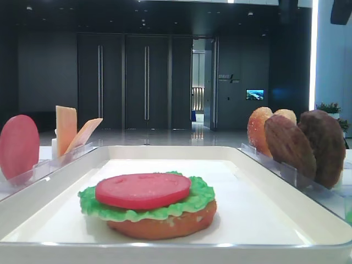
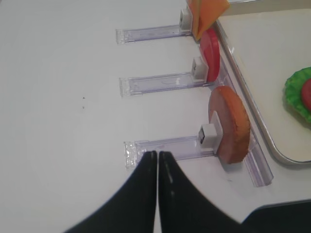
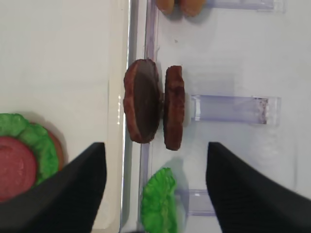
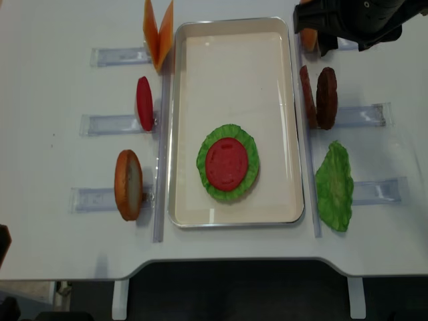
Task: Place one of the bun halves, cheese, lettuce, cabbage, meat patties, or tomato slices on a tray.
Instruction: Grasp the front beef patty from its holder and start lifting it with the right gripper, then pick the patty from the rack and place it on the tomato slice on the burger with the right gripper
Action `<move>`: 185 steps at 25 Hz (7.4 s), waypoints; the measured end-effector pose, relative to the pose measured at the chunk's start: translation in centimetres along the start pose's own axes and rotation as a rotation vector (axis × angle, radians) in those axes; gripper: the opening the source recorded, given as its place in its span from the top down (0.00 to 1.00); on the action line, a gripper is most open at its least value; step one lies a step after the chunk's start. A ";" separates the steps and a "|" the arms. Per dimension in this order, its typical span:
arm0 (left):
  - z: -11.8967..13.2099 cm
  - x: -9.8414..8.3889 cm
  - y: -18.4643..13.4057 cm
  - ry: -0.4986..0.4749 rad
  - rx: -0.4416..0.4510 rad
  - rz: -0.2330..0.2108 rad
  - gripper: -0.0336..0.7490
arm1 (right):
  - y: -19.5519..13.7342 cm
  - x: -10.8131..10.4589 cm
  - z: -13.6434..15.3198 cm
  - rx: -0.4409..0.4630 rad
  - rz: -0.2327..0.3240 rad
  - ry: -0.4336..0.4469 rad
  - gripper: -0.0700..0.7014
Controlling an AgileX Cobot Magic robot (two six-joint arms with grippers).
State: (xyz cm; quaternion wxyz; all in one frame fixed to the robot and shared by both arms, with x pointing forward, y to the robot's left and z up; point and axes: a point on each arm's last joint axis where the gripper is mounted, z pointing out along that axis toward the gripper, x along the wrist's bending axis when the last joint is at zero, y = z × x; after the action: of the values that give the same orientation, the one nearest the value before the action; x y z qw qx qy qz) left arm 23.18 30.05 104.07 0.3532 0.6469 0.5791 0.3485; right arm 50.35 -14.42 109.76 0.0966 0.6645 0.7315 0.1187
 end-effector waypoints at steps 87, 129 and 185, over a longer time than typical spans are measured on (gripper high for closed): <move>0.0 -0.2 0.0 -0.020 -0.001 -0.010 0.96 | 1.9 3.2 12.3 0.198 0.024 -0.033 0.35; 0.0 -0.2 0.0 -0.023 -0.001 -0.016 0.96 | 1.4 2.2 9.6 0.226 -0.006 -0.106 0.76; 0.0 -0.2 0.0 -0.024 -0.001 -0.017 0.96 | -3.9 7.8 6.3 0.058 -0.037 0.912 0.77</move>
State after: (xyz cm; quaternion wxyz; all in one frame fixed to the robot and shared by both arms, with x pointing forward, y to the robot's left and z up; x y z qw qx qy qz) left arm 23.17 29.83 104.07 0.3635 0.6460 0.5799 0.3381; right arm 47.79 -6.69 102.71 -0.2517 0.5334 0.7141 0.3770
